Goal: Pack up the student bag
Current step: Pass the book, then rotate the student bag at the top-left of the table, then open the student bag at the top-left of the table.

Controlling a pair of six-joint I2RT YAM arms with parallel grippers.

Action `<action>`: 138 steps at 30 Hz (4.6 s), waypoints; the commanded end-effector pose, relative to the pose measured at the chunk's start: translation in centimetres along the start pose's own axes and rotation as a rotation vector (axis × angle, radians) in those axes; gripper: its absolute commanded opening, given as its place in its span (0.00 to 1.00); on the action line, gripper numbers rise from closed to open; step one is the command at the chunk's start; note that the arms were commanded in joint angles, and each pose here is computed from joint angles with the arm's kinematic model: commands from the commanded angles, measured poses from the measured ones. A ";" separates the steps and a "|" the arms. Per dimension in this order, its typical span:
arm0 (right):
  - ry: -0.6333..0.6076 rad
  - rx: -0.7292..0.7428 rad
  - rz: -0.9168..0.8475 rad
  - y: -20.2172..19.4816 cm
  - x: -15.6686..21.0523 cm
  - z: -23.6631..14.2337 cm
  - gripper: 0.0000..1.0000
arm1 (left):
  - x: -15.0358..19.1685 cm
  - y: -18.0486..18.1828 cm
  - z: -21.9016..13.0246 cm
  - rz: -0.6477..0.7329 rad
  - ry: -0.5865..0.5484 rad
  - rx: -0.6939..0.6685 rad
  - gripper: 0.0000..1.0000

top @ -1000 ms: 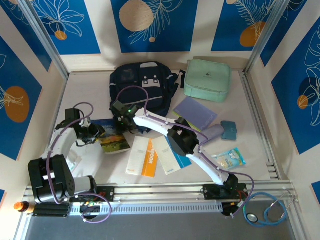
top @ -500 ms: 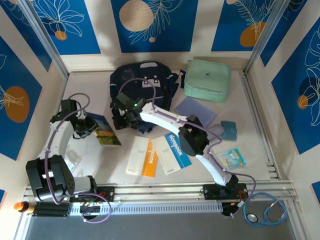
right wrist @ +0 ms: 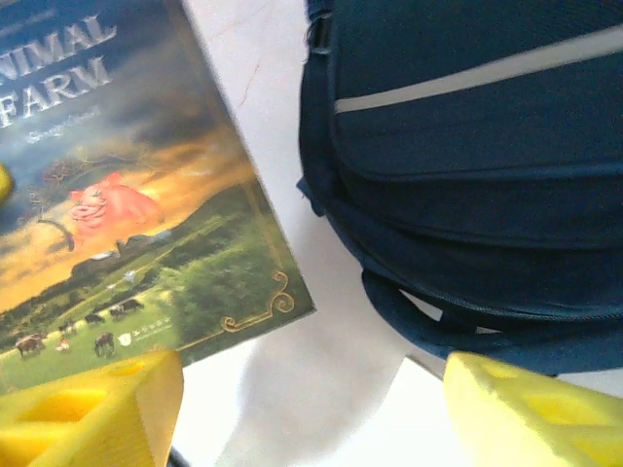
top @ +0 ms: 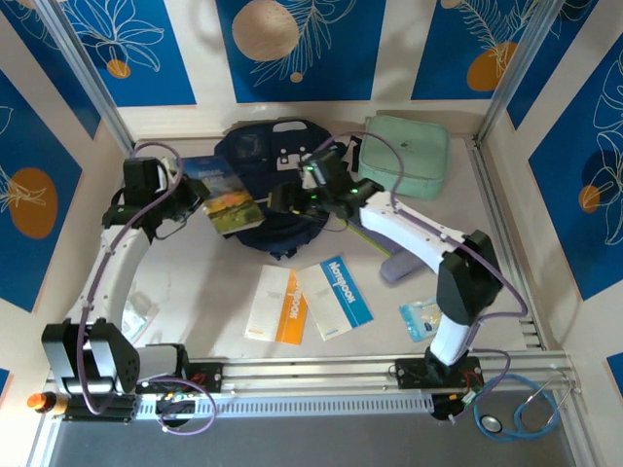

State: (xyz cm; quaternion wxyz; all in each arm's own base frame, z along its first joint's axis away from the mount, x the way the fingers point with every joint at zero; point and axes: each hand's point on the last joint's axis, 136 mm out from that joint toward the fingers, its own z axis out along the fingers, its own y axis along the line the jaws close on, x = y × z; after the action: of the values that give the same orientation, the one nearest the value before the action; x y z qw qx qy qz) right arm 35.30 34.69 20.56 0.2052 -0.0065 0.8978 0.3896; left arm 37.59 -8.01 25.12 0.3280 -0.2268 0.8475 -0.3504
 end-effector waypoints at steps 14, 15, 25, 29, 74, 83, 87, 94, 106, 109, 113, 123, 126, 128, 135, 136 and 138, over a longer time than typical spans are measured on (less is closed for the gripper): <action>-0.074 -0.499 0.435 2.5 -2.7 -5.0 0.87 | 0.7 -10.7 3.5 -0.208 -0.199 0.389 0.00; -0.083 -0.517 0.436 2.7 -2.7 -5.0 0.86 | 0.9 -10.9 3.7 -0.213 -0.191 0.394 0.00; -0.081 -0.503 0.546 1.6 -2.3 -2.7 0.84 | 1.2 -11.6 4.5 -0.257 -0.180 0.433 0.00; -0.073 -0.572 0.518 3.1 -3.2 -2.4 0.81 | 1.5 -11.9 4.8 -0.279 -0.158 0.453 0.00; -0.367 0.061 0.235 -11.2 -3.9 -9.6 0.00 | 7.2 1.7 16.1 0.480 0.248 -0.201 0.90; -0.284 0.194 0.228 -14.1 -3.4 -8.1 0.00 | 10.0 7.6 18.3 0.493 0.423 -0.345 0.88; -0.227 0.178 0.218 -14.3 -3.1 -6.4 0.00 | 12.6 10.3 16.4 0.501 0.490 -0.396 0.86; -0.139 0.107 0.139 -13.1 -3.9 -4.0 0.00 | 14.2 11.0 13.2 0.461 0.478 -0.401 0.85; -0.285 -0.028 0.076 -8.7 -7.6 -10.8 0.00 | 10.1 2.9 11.6 0.939 0.397 -0.355 1.00; -0.326 -0.022 0.108 -9.4 -7.5 -12.7 0.00 | 10.1 1.8 12.3 1.002 0.401 -0.307 1.00; -0.347 0.002 0.160 -10.8 -7.0 -14.4 0.00 | 11.0 1.1 13.3 1.110 0.449 -0.248 0.96; -0.386 0.016 0.191 -11.7 -6.0 -15.8 0.00 | 12.9 3.9 15.6 1.308 0.662 -0.330 0.73; -0.381 0.011 0.196 -11.6 -6.0 -15.7 0.00 | 13.0 4.5 16.2 1.342 0.691 -0.359 0.66; -0.379 0.009 0.200 -11.6 -5.9 -15.7 0.00 | 12.0 4.5 16.9 1.341 0.644 -0.412 0.58; -0.398 0.024 0.211 -11.8 -6.0 -16.2 0.00 | 10.8 4.2 17.5 1.329 0.579 -0.460 0.38; -0.401 0.025 0.211 -11.8 -6.0 -16.3 0.00 | 10.7 4.3 17.6 1.332 0.579 -0.466 0.35; -0.404 0.025 0.212 -11.8 -6.0 -16.3 0.00 | 10.8 4.4 17.6 1.338 0.587 -0.467 0.32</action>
State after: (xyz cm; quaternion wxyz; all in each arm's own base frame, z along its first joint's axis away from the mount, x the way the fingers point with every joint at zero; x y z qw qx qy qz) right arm 36.75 14.26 21.49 0.2964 0.1813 0.8599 0.3740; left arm 41.38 -19.83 7.72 0.1706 0.3752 0.9101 0.0427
